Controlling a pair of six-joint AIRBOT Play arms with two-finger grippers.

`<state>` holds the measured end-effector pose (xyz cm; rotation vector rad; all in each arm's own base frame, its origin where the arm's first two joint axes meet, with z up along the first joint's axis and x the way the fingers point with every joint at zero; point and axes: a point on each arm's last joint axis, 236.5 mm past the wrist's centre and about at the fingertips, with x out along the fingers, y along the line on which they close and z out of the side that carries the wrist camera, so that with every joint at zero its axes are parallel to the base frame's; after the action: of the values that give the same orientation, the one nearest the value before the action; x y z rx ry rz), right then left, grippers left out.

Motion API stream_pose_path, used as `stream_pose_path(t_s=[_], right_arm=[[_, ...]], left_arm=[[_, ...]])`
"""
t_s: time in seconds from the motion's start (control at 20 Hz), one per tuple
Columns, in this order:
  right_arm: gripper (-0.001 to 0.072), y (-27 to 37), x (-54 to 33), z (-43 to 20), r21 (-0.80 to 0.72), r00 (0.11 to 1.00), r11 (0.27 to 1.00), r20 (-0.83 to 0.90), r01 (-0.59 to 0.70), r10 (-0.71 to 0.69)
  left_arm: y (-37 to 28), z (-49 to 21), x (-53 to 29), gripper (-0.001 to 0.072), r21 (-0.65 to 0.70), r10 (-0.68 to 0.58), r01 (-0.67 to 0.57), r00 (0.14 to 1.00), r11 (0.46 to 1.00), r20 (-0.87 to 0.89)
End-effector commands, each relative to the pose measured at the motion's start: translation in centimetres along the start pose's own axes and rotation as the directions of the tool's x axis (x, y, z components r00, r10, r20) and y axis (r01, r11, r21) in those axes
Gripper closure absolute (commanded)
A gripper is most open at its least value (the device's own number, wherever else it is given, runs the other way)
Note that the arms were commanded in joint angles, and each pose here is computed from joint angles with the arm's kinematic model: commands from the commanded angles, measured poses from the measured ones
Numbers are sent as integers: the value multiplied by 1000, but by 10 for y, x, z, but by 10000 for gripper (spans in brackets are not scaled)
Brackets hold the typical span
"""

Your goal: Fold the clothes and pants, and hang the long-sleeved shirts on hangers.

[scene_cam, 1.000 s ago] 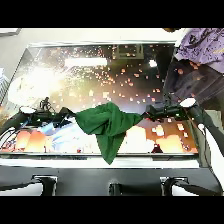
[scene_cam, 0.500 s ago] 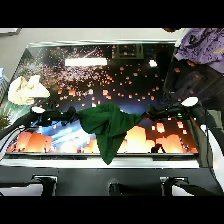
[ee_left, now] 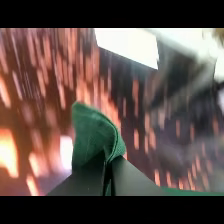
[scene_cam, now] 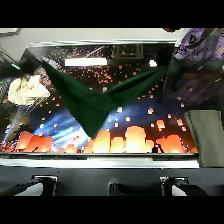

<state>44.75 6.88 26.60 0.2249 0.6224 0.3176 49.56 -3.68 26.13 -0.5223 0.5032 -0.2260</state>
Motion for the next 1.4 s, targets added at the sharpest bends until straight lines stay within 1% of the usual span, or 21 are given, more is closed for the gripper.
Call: stream_pose_path(t_s=[0.0,0.15,0.35,0.45,0.55,0.65,0.75,0.85,0.9,1.0,1.1,1.25,1.35], right_arm=[[680,18,-115,89,-97,947,983,298,155,-120],[680,46,-194,102,-143,898,970,423,197,-120],[680,60,-258,84,-131,864,960,479,246,-156],[680,60,-268,83,-114,852,961,497,253,-165],[680,55,-256,85,-88,861,967,480,241,-171],[680,40,-216,83,-37,901,975,392,217,-185],[679,19,-154,65,22,957,982,219,189,-190],[679,-1,-79,32,78,987,984,-14,159,-159],[679,-11,-41,11,105,982,984,-136,145,-130],[679,-35,30,-34,162,936,976,-343,143,-80],[679,-62,94,-79,213,872,963,-488,167,-43],[679,-88,164,-139,282,792,940,-610,191,22],[679,-94,188,-166,318,755,928,-652,197,63]], left_arm=[[-50,99,-127,696,194,46,-107,955,975,294],[-86,115,-211,695,268,43,-174,901,948,431],[-86,105,-283,695,205,146,-288,843,935,518],[-83,105,-302,695,168,177,-316,816,934,550],[-75,100,-291,695,156,201,-321,833,934,515],[-46,82,-250,695,104,265,-328,883,939,387],[-4,47,-192,695,71,340,-357,923,931,181],[47,4,-128,693,39,398,-397,917,917,-29],[77,-23,-96,693,24,424,-425,896,905,-132],[129,-79,-42,692,0,448,-471,840,882,-305],[172,-142,8,692,-24,439,-503,776,864,-452],[214,-212,56,692,-26,426,-542,688,840,-588],[227,-240,73,692,-25,414,-553,652,833,-636]])
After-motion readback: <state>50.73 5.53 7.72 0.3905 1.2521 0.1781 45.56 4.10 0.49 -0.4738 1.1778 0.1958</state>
